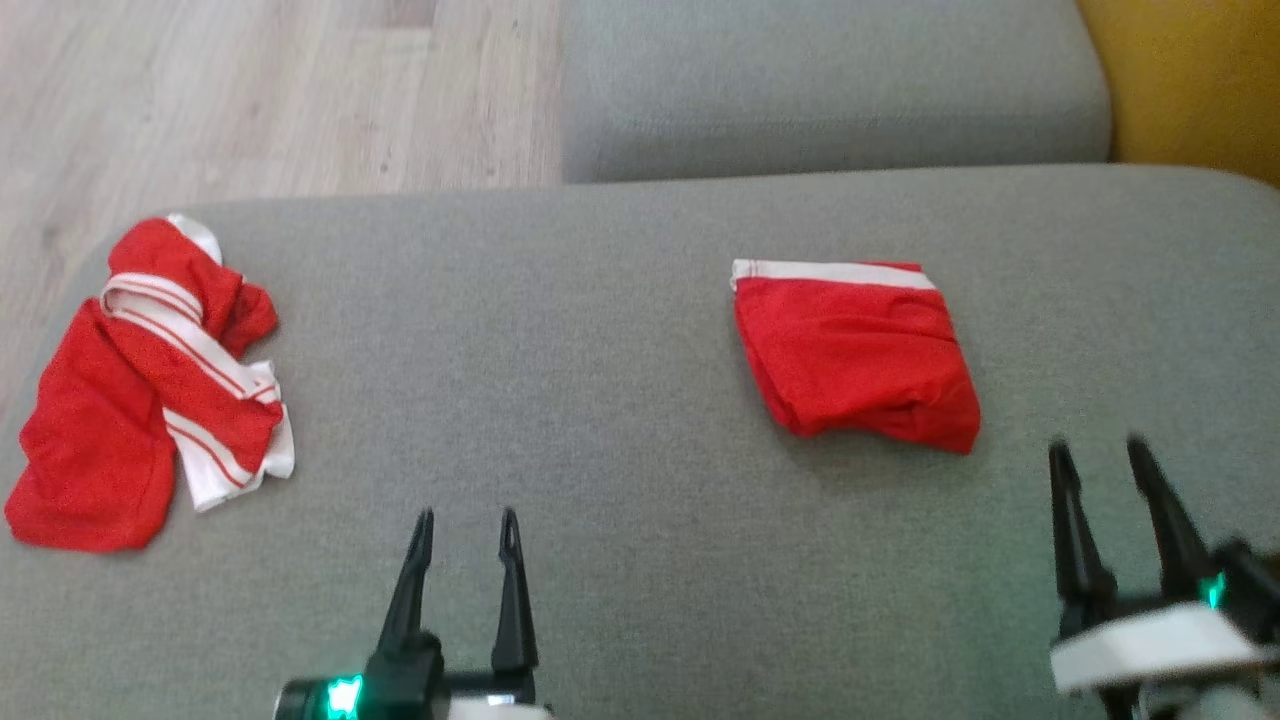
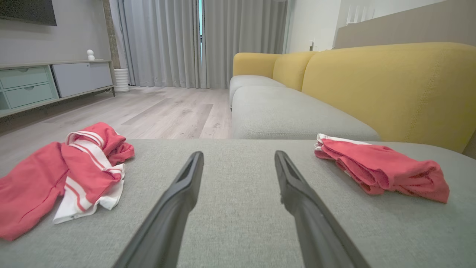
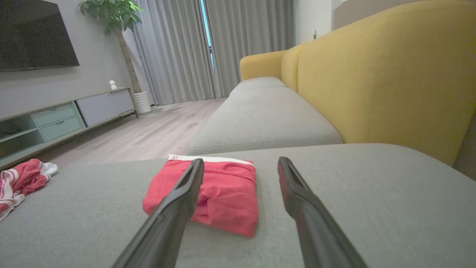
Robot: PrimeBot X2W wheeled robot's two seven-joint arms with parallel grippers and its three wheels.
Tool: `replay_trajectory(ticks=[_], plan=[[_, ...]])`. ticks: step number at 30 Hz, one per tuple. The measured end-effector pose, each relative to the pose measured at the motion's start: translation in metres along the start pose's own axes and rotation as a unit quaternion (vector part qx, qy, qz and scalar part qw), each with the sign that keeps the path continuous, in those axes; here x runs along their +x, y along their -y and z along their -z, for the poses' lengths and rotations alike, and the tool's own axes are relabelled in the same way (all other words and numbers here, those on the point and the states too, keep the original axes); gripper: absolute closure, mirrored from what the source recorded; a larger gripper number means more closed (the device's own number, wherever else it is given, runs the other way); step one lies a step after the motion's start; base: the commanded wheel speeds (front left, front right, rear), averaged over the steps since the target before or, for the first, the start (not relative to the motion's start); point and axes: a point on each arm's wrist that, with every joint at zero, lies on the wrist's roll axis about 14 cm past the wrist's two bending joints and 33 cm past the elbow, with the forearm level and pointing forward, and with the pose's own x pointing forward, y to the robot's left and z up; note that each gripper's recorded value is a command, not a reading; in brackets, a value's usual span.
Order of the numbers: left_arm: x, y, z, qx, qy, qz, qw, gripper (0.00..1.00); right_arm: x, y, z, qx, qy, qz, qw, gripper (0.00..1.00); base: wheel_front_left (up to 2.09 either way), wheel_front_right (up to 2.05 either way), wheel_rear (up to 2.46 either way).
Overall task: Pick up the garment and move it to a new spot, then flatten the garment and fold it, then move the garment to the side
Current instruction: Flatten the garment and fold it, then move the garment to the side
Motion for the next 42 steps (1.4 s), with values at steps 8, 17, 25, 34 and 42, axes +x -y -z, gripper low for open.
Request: replay_trajectory(ticks=[8,17,25,34,42], plan=[[-0.02,0.0,0.007,0.009,-0.008,0.0,1.0,0.0,-0.032,0.0,0.015,0.009,-0.017,0.027,0.999,0.0,0.0,0.0,0.0],[-0.02,0.002,0.006,0.012,-0.005,0.009,1.0,0.0,-0.034,-0.006,0.017,0.009,-0.017,0.027,0.999,0.0,0.0,0.0,0.0],[-0.02,0.003,0.008,0.012,-0.009,0.011,1.0,0.0,-0.034,-0.008,0.02,0.011,-0.022,0.025,0.999,0.0,0.0,0.0,0.0],[-0.017,-0.002,0.014,0.015,-0.02,0.006,1.0,0.0,-0.03,-0.01,0.028,0.014,-0.036,0.021,0.999,0.0,0.0,0.0,0.0],[-0.002,-0.007,0.024,-0.015,-0.042,-0.007,0.999,0.0,-0.002,-0.011,0.046,0.02,-0.064,0.006,0.998,0.0,0.0,0.0,0.0]])
